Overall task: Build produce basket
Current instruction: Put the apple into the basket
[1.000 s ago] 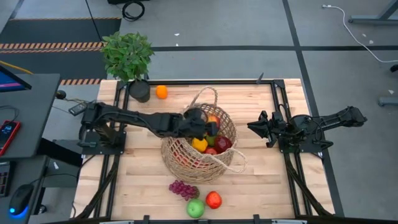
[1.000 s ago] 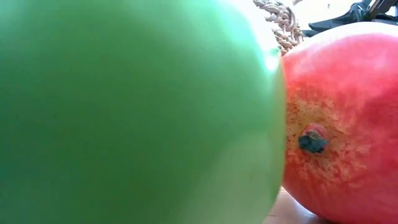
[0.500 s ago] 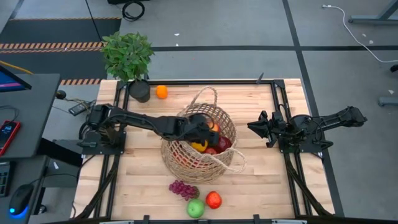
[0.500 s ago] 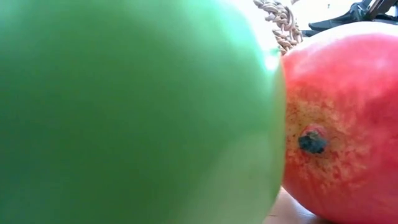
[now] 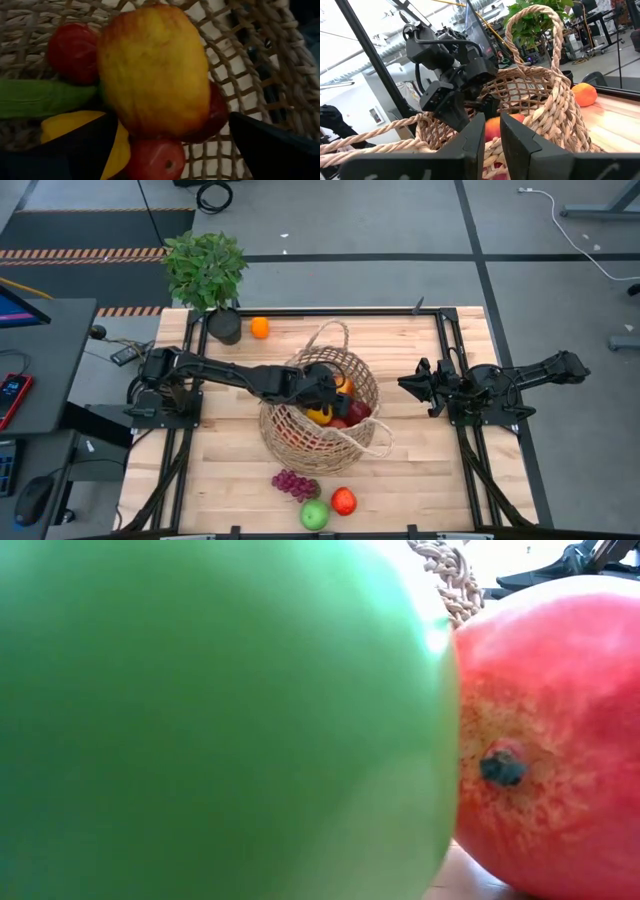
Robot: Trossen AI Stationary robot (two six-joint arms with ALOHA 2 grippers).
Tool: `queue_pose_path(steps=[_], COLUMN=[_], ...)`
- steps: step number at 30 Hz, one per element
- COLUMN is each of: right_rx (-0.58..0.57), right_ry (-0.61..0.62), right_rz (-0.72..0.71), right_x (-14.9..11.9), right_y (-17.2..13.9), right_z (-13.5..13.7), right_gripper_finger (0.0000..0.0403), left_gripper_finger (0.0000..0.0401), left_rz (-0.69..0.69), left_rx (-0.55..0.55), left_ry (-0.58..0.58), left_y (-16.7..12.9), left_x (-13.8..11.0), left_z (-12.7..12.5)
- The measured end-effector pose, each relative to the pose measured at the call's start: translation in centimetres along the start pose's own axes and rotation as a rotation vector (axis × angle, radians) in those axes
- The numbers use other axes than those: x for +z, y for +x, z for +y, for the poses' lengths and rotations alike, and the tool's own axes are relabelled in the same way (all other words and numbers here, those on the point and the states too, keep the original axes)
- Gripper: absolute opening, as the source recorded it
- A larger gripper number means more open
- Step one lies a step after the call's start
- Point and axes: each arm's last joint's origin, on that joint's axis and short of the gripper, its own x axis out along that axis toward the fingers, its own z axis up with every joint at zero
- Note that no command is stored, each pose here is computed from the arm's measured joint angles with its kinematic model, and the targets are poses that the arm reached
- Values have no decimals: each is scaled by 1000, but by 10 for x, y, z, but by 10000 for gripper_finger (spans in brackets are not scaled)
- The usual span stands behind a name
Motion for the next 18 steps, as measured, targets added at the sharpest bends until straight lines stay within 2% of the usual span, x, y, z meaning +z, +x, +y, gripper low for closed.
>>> queue_pose_path(steps=[7, 9, 13, 18], right_rx=[0, 0, 0, 0], right_ry=[0, 0, 0, 0], right_rz=[0, 0, 1, 0], right_x=[0, 0, 0, 0], right_y=[0, 0, 0, 0], right_z=[0, 0, 0, 0], right_gripper_finger=[64, 64, 64, 64], left_gripper_finger=[397, 397, 397, 397], left_rz=[25, -9, -123, -201], left_rx=[-23, -96, -282, -378], left_ry=[-19, 10, 163, 248], left_y=[-2, -7, -30, -51], left_x=[2, 7, 17, 26], left_z=[-1, -8, -28, -36])
